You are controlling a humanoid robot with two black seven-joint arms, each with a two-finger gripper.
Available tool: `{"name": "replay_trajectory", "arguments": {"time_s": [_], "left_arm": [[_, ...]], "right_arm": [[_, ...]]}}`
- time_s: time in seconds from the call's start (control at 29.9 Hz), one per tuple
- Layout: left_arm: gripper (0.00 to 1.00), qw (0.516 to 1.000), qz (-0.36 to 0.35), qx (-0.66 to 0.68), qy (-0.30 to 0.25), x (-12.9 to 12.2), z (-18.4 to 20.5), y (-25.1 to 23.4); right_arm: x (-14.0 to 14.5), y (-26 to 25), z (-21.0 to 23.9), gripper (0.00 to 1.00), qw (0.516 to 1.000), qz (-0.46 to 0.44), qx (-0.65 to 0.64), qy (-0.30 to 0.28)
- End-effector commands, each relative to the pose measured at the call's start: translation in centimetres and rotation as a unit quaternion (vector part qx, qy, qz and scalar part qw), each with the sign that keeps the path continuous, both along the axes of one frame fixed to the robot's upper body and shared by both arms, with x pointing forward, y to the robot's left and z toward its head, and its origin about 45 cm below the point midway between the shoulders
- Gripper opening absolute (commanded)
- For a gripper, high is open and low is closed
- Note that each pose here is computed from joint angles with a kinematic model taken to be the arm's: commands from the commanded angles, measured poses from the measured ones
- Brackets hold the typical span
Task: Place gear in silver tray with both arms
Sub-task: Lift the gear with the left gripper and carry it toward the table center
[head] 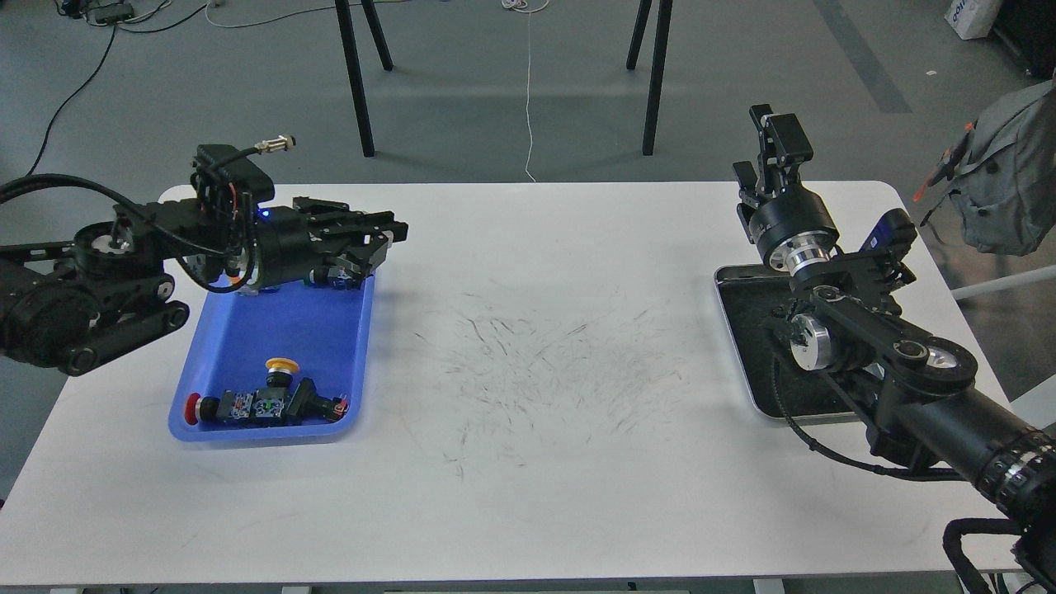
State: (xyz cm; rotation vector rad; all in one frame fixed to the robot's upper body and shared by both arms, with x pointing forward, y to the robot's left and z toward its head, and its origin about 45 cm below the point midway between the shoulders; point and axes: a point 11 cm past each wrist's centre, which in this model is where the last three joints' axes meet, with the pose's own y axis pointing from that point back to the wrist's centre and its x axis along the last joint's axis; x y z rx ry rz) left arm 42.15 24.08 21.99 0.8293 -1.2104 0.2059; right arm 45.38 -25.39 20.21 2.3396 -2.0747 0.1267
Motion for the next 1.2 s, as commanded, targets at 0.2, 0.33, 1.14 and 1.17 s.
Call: {"name": "replay_trajectory", "arguments": {"time_s": [0.2,0.33,1.14,1.17], "left_arm": [[0.1,0.992,-0.127,-0.019,0.018,-2.6,-2.1,-11.8],[0.1,0.982,-0.184,-0.014,0.042,-5.2,-4.6,-17.1],[0.11,0.985,-0.157,0.02,0.064,-5.6,-10.2,-18.5],[0.11,0.985,-0.157,0.02,0.064,-5.6,-10.2,-18.5]], "right_arm": [[0.0,0.6,-0.1,0.9,1.0,0.011,-0.015,0.001],[0.0,0.5,-0.2,0.9,1.0,0.01,-0.016,0.003],[0.8,-0.3,1.6,0.93,1.0,-0.006,0.006,-0.015],[0.8,-0.3,1.6,0.93,1.0,-0.006,0.006,-0.015]]}}
